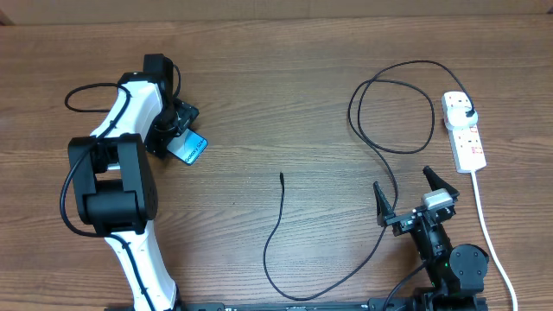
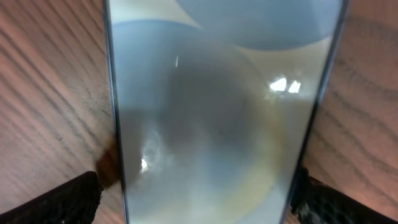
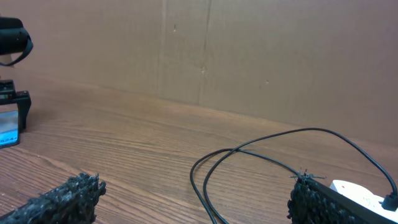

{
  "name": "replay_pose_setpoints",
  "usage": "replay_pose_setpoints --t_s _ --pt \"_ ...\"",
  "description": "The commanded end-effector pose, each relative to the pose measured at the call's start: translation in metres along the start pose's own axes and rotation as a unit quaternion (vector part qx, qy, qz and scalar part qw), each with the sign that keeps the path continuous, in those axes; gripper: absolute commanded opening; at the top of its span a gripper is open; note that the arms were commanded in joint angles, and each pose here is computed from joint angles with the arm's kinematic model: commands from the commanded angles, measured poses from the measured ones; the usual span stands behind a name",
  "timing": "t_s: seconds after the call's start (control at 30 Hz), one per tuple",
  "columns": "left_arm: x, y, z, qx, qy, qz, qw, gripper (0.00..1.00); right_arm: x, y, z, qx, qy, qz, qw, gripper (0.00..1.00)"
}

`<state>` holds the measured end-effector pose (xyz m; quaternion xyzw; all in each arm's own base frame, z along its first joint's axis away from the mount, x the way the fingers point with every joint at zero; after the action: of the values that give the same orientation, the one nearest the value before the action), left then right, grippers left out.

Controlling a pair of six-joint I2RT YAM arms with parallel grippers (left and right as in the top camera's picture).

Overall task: Plug charger to phone and switch on socket
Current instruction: 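Lower the open left gripper down onto the Galaxy phone, then close the left gripper on the phone's long edges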

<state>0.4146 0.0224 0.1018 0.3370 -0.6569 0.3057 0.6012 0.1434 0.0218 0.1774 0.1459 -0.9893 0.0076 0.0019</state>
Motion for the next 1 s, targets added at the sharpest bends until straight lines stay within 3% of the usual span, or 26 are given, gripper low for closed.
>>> replay_pose_setpoints --t_s 0.0,0.6,0.97 --pt "-0.0134 0.004 0.0011 -0.008 0.008 -0.019 1.0 1.0 -0.0004 0.0009 0.0025 0.002 -0.001 -0.004 1.0 1.0" --pt "-0.0134 0.0038 0.0014 -0.008 0.008 -0.019 1.0 1.0 -0.0004 0.0009 0.0025 0.002 -0.001 -0.004 1.0 1.0" --pt "-0.0134 0.0032 0.0021 -0.009 0.009 -0.018 1.0 0.88 -0.0004 0.0009 0.0025 0.002 -0.001 -0.004 1.0 1.0"
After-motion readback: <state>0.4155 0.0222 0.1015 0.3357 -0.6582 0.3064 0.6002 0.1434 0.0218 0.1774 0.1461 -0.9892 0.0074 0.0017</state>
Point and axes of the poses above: each gripper's point midway between its finger pads, its own x axis back along the fingers, its own y axis along the line the jaws close on, z = x × y, the point moved 10 cm from there along x, back along the fingers, and after that the axes turned 5 degrees about -x, right-handed, at the moved point
